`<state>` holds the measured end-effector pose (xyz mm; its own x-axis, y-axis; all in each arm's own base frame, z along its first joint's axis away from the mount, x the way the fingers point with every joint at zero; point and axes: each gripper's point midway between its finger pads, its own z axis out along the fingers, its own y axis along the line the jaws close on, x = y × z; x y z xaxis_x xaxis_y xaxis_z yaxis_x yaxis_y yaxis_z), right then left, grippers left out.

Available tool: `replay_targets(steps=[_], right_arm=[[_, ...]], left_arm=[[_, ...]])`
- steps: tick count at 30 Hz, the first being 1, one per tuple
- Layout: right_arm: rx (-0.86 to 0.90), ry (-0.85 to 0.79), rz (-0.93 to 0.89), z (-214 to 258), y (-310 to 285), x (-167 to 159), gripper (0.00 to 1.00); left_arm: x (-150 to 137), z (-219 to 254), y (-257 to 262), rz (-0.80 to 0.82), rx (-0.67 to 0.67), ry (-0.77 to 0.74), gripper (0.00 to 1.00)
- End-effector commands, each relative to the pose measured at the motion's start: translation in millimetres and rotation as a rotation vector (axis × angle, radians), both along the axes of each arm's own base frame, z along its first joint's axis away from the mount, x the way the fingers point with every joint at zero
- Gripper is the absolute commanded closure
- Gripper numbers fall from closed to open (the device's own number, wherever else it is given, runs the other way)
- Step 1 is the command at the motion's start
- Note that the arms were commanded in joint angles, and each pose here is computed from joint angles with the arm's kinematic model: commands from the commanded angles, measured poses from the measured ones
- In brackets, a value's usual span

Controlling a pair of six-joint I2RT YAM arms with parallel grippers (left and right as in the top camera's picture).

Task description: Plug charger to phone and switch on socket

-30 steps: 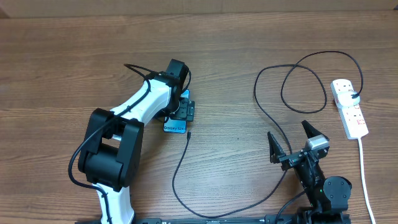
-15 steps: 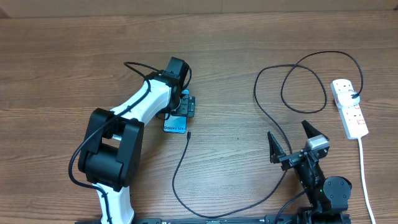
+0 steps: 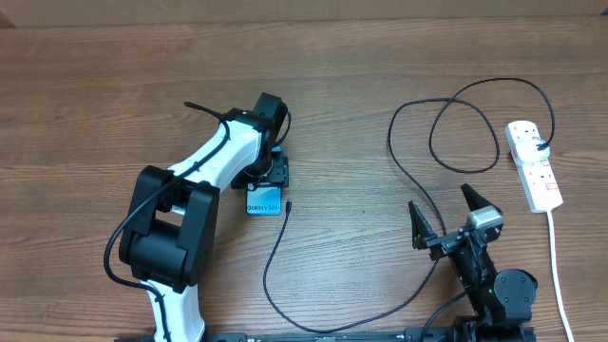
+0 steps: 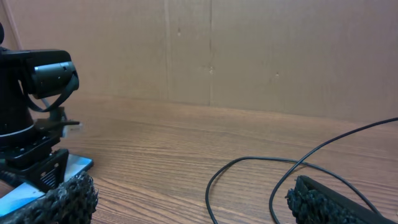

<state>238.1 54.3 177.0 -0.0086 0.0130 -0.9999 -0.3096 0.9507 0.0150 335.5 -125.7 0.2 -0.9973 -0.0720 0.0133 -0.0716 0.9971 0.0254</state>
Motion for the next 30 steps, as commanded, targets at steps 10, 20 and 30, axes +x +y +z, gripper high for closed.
replay_targets(steps=[10, 20, 30], right_arm=[[0.003, -0.003, -0.009, -2, -1, 1, 0.00], [0.003, -0.003, -0.009, -2, -1, 1, 0.00], [0.003, -0.003, -0.009, -2, -1, 1, 0.00]], left_arm=[[0, -10, 5, 0.037, 0.028, 0.002, 0.00], [-5, -10, 5, 0.003, 0.026, 0.023, 0.00], [-14, -12, 9, 0.028, 0.040, 0.056, 0.06]])
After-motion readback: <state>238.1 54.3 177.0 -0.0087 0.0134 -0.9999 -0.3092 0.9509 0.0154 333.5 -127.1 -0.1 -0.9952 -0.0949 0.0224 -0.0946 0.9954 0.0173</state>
